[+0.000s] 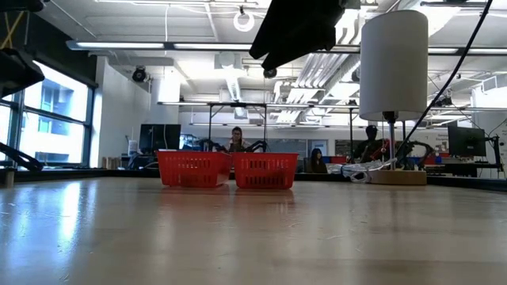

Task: Pick & Place Office items
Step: Put the pink charger adapter into the left red bin

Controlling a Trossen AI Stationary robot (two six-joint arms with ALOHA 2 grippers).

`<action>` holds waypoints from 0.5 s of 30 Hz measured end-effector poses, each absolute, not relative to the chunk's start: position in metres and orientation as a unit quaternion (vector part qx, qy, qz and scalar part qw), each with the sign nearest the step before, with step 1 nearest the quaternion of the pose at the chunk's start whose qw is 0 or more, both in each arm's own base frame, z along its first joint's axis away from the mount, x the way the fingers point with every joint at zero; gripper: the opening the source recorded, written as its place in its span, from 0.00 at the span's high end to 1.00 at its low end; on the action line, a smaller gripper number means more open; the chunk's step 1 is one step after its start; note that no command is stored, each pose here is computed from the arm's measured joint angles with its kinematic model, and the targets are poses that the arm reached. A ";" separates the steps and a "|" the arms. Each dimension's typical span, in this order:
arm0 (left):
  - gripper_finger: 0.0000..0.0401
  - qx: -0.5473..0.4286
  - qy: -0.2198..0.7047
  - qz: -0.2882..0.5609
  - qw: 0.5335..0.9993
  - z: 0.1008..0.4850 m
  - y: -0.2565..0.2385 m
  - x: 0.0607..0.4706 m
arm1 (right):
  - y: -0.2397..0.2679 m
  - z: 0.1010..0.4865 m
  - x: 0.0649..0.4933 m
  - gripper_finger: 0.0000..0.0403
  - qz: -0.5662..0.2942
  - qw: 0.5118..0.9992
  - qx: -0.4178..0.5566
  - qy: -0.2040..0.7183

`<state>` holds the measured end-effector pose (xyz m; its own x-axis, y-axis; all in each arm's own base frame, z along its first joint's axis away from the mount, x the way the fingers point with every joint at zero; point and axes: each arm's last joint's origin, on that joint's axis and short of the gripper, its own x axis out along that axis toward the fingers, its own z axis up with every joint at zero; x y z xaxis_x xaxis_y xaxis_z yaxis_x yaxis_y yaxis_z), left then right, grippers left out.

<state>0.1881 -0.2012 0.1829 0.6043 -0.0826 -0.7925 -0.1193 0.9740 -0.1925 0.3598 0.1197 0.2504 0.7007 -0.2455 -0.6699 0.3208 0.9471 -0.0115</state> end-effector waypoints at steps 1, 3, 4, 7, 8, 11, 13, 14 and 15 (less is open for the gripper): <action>0.50 -0.115 0.445 0.011 0.888 0.183 -0.201 0.188 | 0.120 0.250 0.360 0.49 -0.154 0.921 0.053 0.355; 0.50 -0.116 0.445 0.012 0.888 0.183 -0.201 0.188 | 0.120 0.250 0.360 0.49 -0.154 0.921 0.053 0.355; 0.50 -0.116 0.445 0.012 0.888 0.183 -0.201 0.188 | 0.120 0.250 0.360 0.49 -0.154 0.921 0.053 0.355; 0.50 -0.116 0.444 0.012 0.888 0.183 -0.201 0.188 | 0.120 0.250 0.360 0.49 -0.154 0.921 0.053 0.355; 0.50 -0.116 0.444 0.012 0.888 0.183 -0.201 0.188 | 0.120 0.250 0.360 0.49 -0.154 0.921 0.053 0.355; 0.50 -0.113 0.450 0.018 0.886 0.178 -0.202 0.189 | 0.120 0.250 0.360 0.49 -0.151 0.921 0.052 0.356; 0.50 -0.108 0.457 0.024 0.883 0.172 -0.204 0.190 | 0.120 0.250 0.360 0.49 -0.151 0.921 0.052 0.356; 0.50 -0.106 0.460 0.027 0.881 0.169 -0.204 0.191 | 0.120 0.250 0.360 0.49 -0.151 0.921 0.052 0.356; 0.50 -0.103 0.463 0.029 0.880 0.166 -0.205 0.191 | 0.120 0.250 0.360 0.49 -0.151 0.921 0.052 0.356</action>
<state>0.1912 -0.2049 0.1660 0.5702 -0.0434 -0.8203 -0.1473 0.9770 -0.1541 0.3596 0.1201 0.2503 0.7005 -0.2403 -0.6720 0.3148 0.9491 -0.0113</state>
